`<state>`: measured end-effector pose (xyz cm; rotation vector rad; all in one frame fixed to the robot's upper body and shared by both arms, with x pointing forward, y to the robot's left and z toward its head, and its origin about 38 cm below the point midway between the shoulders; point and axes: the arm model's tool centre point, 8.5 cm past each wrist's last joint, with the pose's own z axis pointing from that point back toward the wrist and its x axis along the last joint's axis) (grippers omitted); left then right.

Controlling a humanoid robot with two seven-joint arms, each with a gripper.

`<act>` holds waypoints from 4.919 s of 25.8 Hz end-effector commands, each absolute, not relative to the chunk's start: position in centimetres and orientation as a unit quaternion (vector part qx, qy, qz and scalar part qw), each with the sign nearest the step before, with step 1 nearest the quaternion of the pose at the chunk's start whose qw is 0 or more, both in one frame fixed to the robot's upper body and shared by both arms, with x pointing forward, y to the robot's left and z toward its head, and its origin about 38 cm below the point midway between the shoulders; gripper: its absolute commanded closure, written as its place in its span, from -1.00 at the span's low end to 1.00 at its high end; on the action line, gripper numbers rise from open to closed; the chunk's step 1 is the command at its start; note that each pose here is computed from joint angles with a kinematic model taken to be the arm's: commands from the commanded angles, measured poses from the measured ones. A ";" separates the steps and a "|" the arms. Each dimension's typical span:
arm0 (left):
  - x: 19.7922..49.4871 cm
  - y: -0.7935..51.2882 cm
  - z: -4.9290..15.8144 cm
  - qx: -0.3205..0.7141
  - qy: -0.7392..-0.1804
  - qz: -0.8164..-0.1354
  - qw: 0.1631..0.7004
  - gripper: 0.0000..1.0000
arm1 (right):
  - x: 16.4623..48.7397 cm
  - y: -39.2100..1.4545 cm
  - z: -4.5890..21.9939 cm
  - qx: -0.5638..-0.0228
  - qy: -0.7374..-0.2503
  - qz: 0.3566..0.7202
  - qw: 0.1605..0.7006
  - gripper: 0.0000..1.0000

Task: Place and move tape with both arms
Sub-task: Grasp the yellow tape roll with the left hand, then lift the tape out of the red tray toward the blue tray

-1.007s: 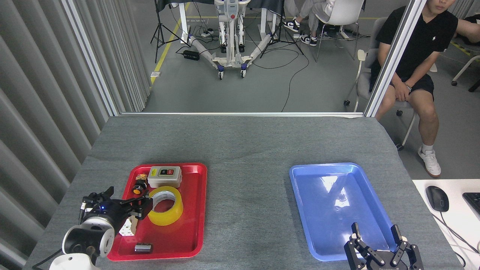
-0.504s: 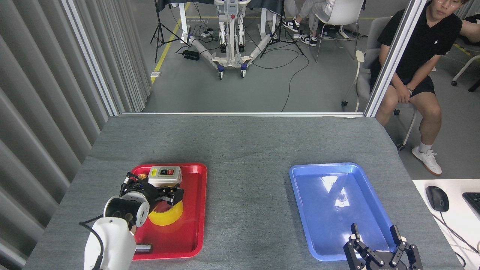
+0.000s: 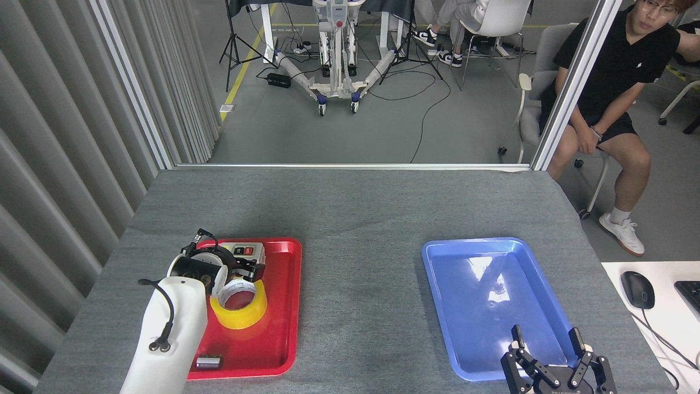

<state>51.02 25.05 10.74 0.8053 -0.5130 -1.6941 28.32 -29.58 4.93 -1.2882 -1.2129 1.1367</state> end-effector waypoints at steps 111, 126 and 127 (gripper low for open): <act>52.8 25.1 15.2 0.247 -0.206 -0.783 0.532 1.00 | 28.4 -29.4 4.6 -0.525 -0.504 0.463 0.507 -1.00; 50.6 17.2 17.7 0.074 -0.461 -0.712 0.525 0.99 | 28.5 -29.3 5.0 -0.525 -0.508 0.463 0.502 -1.00; 50.1 17.2 17.5 0.037 -0.500 -0.683 0.532 0.99 | 28.5 -29.4 5.1 -0.526 -0.507 0.464 0.501 -1.00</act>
